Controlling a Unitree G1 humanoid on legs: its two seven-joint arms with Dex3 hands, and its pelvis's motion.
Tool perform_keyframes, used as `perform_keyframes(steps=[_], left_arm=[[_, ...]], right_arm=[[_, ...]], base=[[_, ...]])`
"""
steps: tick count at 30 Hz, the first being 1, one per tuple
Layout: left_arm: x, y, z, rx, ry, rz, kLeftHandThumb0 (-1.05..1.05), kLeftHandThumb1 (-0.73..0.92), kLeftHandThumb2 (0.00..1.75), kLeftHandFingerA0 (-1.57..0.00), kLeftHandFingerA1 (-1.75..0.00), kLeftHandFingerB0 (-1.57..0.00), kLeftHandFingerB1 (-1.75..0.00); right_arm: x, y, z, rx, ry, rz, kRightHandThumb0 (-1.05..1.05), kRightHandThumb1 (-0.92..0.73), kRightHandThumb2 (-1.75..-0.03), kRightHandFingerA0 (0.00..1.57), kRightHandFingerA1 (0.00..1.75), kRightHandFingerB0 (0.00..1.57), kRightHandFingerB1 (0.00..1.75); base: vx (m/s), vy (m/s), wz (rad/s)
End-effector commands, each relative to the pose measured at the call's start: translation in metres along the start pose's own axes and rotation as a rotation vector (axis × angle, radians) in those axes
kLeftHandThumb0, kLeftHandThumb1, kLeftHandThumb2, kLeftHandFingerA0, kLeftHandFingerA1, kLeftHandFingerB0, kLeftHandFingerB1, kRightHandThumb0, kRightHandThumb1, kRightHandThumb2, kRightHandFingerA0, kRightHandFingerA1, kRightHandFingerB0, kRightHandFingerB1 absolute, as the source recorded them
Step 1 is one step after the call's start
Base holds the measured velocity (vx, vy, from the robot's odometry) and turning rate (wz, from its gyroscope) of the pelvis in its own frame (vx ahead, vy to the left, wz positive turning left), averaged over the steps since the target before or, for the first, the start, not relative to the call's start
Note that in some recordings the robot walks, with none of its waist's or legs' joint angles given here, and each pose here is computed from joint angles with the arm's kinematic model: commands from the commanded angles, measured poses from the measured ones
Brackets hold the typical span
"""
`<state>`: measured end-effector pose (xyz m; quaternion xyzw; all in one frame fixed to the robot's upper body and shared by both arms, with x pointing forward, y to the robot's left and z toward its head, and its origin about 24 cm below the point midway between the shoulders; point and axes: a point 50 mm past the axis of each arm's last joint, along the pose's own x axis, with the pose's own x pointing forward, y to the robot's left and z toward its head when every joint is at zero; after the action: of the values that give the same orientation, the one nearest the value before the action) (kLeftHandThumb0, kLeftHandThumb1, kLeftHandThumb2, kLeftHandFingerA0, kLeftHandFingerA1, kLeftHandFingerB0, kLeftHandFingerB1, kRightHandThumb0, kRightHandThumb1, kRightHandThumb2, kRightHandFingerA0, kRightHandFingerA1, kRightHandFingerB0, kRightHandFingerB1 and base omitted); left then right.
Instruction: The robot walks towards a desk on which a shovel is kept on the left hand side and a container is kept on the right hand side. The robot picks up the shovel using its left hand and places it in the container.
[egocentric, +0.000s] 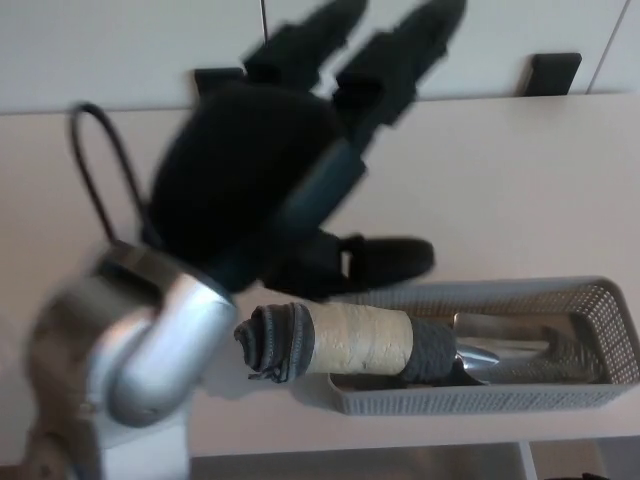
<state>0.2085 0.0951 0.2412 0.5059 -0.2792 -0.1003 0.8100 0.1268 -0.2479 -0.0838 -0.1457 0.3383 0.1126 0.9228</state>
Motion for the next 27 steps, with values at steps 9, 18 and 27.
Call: perform_keyframes(steps=[9,18,27], left_arm=[[-0.103,0.097,-0.060,-0.532,-0.175,-0.371,-0.90,0.52,0.90,0.00,0.00,0.00,-0.10],[-0.200,0.107,-0.115,-0.797,0.085,-0.548,-0.85,0.46,0.98,-0.07,-0.06,-0.05,-0.25],[-0.228,0.100,-0.127,-0.841,0.144,-0.619,-0.88,0.56,0.97,-0.04,-0.17,-0.09,-0.13]], right_arm=[[-0.013,-0.011,-0.020,-0.010,0.051,-0.005,0.04,-0.56,-0.56,0.72,0.62,0.50,0.51],[-0.008,-0.013,-0.019,0.006,0.060,-0.033,0.02,-0.57,-0.56,0.69,0.59,0.50,0.49],[-0.011,-0.011,-0.025,0.017,0.078,-0.037,0.02,-0.58,-0.56,0.68,0.59,0.49,0.49]], base=[[0.00,0.000,0.00],[0.00,0.000,0.00],[0.00,0.000,0.00]])
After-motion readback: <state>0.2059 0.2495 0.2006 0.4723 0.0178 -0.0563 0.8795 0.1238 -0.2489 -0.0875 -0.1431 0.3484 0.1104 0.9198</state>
